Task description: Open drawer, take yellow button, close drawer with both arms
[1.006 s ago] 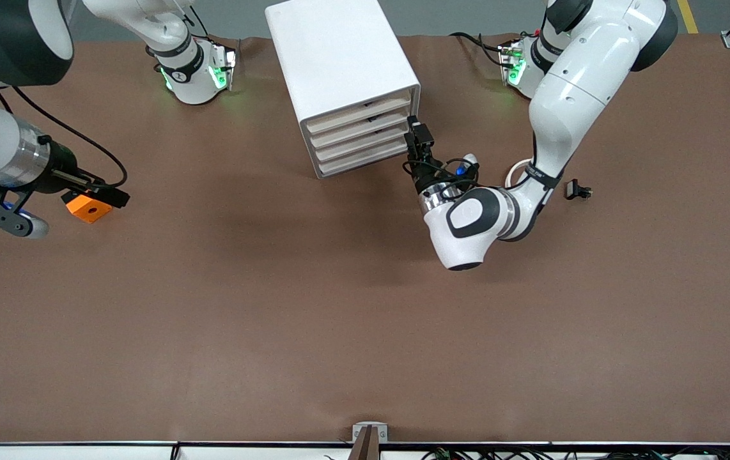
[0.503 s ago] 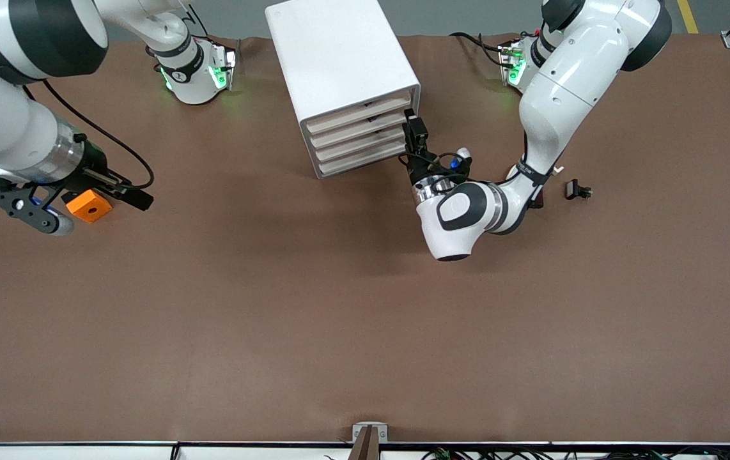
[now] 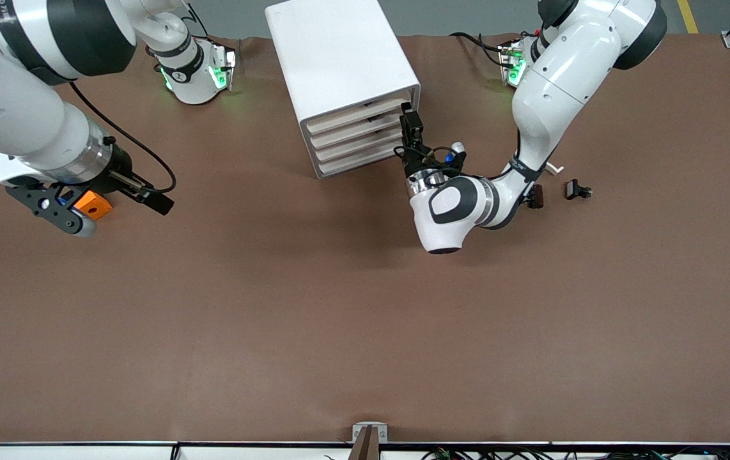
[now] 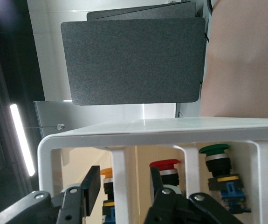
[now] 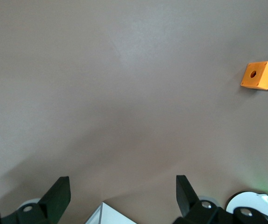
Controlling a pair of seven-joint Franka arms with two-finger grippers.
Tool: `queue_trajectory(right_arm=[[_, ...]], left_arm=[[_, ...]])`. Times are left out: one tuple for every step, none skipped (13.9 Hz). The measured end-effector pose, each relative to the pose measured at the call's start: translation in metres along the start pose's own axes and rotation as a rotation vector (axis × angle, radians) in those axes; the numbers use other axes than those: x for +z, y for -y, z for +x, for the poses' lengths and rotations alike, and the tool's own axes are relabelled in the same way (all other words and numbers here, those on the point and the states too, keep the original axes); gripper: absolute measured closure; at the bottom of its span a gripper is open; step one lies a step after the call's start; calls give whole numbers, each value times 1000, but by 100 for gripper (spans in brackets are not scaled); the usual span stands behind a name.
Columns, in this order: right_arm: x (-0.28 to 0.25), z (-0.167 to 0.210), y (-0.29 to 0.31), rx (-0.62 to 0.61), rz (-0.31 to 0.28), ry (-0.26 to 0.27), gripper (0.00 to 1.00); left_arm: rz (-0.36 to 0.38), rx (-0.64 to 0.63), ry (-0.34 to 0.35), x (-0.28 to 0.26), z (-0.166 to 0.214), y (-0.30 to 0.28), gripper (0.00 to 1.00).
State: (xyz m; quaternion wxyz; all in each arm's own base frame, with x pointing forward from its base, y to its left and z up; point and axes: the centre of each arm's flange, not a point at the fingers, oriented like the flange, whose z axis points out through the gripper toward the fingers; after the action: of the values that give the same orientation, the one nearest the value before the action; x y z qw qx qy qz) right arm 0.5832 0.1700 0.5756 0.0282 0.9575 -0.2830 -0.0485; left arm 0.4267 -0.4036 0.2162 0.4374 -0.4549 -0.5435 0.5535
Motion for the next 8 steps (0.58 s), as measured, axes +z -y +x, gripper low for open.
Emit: queue_trajectory(right_arm=[[2,-4,6,8,-1,-1,0],[4,-7,11,16,-3,-2,0],[6,-11,15,21,-5,-3,0],[8,-14,20,26,-6,-5,0],[10,-19,26,37,-6,-7,0],[12,-25,32,46,-10,-7,0],[15,-32,39,52,-15,-6,0],[18,-39,46,54,-20,-5,0]], left_arm=[[-7,4,0,-1,-1,5,50],[-12,7,0,-1,-1,8,50],[-15,7,-2,0,-1,11,50],[-16,5,-6,2,-1,12,50],[-13,-1,-13,7,-1,12,50],[-10,-6,-18,11,-1,10,50],[-8,-11,-21,15,-1,9,50],[-9,-13,-23,17,-1,8,51]])
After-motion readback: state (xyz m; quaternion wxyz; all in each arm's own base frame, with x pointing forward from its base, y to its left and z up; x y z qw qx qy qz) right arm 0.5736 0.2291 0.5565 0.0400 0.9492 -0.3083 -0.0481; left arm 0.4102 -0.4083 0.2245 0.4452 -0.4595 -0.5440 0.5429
